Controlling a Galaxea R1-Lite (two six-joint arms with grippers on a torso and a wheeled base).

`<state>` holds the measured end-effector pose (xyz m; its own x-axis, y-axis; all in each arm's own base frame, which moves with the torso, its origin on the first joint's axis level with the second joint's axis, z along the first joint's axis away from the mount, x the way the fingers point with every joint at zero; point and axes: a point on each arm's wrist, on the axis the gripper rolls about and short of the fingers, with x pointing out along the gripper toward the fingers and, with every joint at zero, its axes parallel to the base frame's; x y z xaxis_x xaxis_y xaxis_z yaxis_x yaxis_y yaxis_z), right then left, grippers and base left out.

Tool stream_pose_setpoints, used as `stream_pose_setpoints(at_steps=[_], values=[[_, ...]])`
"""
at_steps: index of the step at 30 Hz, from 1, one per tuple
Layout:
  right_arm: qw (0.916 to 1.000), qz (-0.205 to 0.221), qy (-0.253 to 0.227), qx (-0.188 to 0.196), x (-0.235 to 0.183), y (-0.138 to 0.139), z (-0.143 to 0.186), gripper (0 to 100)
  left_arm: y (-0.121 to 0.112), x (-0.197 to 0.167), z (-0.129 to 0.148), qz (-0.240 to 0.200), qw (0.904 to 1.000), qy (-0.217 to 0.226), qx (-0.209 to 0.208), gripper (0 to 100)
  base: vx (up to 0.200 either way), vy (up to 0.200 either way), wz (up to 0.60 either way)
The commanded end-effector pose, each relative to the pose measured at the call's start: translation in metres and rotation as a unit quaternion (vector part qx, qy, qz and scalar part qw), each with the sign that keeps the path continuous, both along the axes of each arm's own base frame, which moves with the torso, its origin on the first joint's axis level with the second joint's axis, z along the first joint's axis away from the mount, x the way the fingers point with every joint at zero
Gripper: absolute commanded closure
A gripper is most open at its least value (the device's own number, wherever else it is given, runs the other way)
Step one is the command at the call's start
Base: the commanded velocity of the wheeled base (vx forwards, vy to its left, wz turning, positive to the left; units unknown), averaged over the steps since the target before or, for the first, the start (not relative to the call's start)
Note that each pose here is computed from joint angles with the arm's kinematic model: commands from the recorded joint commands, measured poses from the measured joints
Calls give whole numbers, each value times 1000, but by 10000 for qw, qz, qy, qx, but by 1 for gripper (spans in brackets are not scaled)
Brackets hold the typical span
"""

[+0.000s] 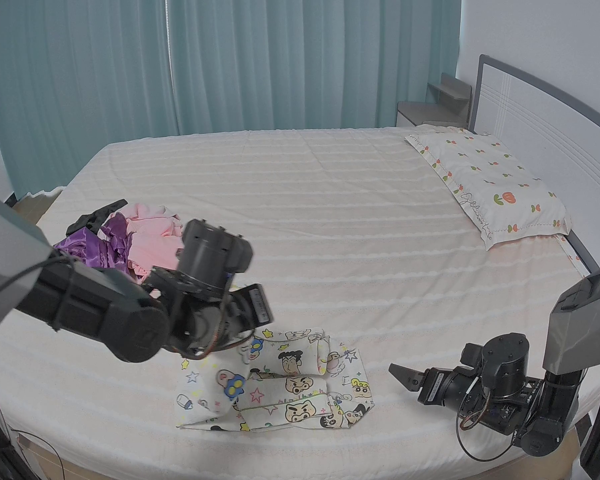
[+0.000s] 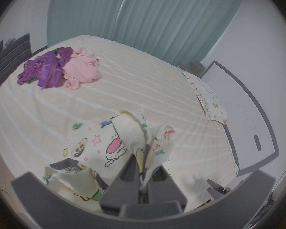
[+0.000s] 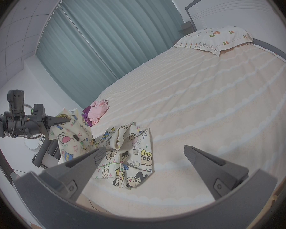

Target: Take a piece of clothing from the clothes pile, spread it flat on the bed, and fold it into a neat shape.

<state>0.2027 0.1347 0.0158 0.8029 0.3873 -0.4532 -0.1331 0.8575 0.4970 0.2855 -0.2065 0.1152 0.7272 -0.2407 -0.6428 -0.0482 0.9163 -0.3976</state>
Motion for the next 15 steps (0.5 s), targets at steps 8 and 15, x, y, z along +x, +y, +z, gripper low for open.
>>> stream_pose_setpoints(at_steps=[8, 15], values=[[10000, 3, -74, 50, 1, 1, 1, 0, -52, 5, -30, -401, 9991, 129, 25, 100, 0, 0, 0], [10000, 3, -74, 50, 1, 1, 1, 0, -61, 9, -33, -350, 9992, 66, -188, 100, 0, 0, 0]])
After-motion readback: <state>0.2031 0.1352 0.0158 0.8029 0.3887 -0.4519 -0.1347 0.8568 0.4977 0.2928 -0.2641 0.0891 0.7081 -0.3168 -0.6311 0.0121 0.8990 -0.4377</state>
